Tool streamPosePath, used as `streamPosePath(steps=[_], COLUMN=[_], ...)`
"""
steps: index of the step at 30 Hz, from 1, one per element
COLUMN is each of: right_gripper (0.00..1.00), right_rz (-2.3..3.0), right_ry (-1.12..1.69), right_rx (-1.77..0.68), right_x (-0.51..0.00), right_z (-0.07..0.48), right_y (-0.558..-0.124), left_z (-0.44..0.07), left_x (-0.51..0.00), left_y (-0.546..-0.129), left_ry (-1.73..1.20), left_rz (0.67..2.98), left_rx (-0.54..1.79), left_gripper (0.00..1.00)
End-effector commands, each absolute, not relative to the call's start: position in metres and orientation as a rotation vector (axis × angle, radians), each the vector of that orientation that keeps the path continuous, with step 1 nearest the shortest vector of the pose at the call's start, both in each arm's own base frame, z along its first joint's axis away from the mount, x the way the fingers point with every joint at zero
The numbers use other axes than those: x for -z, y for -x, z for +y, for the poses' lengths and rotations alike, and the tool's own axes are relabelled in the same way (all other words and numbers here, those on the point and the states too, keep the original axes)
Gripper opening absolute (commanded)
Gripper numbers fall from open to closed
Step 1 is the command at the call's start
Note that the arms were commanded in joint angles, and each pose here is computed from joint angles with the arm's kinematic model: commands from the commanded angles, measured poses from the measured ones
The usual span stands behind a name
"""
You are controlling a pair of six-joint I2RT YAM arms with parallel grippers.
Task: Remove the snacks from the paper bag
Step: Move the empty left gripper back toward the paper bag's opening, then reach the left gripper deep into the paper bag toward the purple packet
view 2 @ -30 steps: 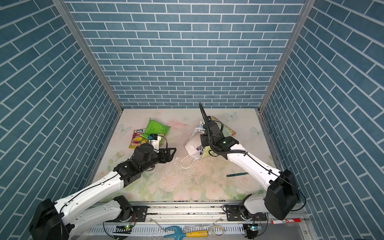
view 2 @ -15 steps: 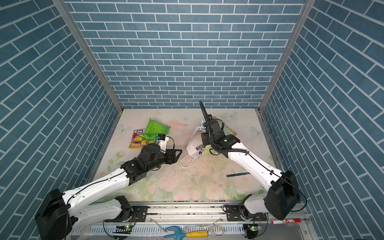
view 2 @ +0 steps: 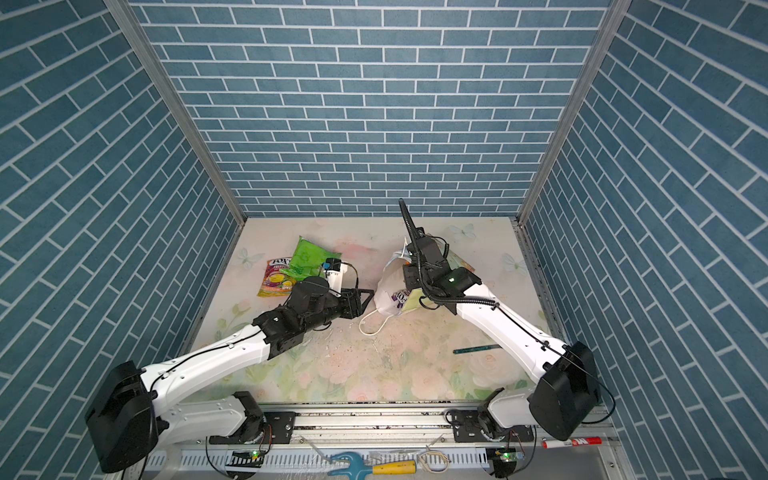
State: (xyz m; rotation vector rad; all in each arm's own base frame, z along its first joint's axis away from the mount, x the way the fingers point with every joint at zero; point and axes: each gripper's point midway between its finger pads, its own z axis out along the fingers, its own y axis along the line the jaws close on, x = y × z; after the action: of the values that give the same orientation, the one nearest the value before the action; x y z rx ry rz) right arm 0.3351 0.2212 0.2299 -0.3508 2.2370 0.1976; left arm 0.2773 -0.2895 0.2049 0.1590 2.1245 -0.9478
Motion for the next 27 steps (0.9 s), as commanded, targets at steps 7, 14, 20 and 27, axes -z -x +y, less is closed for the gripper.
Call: streamPosePath(steps=[7,14,20,27], right_gripper=[0.0,0.0,0.0,0.0], right_rz=[2.153,2.141,2.136,2.133], right_ry=[0.31,0.306,0.324,0.29], right_rx=[-0.27,-0.289,-0.316,-0.317], right_x=[-0.27,-0.271,-0.271,-0.271], right_z=[0.22,0.22,0.223,0.219], right_y=[-0.332,-0.33,-0.327,-0.326], left_z=[-0.325,-0.342,-0.353,-0.361], left_x=[-0.202,-0.188,-0.175,-0.164], left_y=[-0.275,-0.278,-0.284,-0.291], left_ry=[-0.229,-0.237,-0.243,-0.243], left_rz=[2.127,2.164,2.199,2.229], left_rx=[1.03,1.05,1.044,1.025], left_gripper=[0.59,0.59,0.59,0.59])
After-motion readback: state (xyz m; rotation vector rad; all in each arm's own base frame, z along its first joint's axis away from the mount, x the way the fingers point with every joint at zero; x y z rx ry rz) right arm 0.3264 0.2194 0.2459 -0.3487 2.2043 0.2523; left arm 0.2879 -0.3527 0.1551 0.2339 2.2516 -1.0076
